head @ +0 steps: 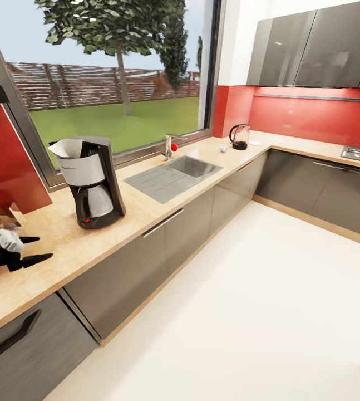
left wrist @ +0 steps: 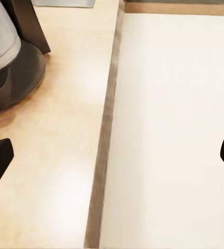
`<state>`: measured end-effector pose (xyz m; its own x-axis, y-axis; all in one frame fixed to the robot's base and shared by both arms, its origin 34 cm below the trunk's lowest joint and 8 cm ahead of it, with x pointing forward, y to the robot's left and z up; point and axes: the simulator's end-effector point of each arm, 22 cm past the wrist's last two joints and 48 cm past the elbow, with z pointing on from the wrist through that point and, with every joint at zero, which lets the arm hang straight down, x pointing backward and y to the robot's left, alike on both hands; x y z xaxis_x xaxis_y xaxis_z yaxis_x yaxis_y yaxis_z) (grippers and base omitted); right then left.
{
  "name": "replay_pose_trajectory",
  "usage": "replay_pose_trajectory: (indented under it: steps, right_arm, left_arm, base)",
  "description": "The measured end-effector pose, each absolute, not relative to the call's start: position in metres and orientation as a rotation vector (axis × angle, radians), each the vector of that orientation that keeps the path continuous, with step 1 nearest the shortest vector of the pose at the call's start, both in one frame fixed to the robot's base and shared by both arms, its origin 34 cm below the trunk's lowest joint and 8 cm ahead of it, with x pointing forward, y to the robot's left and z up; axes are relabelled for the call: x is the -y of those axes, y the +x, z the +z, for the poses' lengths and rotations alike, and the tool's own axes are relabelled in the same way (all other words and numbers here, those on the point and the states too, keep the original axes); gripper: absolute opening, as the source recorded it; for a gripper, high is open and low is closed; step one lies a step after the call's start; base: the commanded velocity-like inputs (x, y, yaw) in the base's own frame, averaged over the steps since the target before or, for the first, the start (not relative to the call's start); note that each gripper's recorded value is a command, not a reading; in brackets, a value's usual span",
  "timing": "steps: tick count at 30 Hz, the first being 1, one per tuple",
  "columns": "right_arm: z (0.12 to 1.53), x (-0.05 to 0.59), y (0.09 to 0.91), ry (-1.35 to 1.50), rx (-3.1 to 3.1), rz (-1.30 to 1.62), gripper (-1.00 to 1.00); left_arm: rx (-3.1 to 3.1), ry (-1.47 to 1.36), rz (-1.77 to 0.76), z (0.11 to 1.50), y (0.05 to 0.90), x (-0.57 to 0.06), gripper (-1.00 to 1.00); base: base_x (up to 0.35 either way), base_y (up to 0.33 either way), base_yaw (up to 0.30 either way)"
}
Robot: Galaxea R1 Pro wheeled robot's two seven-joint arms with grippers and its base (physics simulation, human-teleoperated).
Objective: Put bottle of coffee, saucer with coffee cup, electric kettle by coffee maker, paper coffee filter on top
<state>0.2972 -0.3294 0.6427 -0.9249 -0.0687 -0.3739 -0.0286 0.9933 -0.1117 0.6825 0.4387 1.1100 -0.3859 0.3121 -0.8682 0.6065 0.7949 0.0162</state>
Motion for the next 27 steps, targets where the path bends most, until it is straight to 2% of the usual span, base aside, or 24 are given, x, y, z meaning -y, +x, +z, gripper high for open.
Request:
replay_pose_trajectory:
  steps: [11, 21, 27]
  right_arm:
    - [0.642, 0.329, 0.296, -0.073, -2.752, -0.145, 1.0]
    - [0.642, 0.328, 0.296, -0.075, -2.752, -0.144, 1.0]
    - [0.642, 0.328, 0.297, -0.078, -2.751, -0.143, 1.0]
  left_arm:
    - [-1.925, 0.721, -0.467, 1.106, 0.663, -0.418, 1.0]
    - [-2.031, 0.744, -0.635, 1.001, 0.586, -0.377, 1.0]
    - [-2.055, 0.768, -0.757, 0.939, 0.524, -0.331, 1.0]
  base:
    - [0.0, 0.0, 0.0]
    - [0.0, 0.0, 0.0]
    - [0.0, 0.0, 0.0]
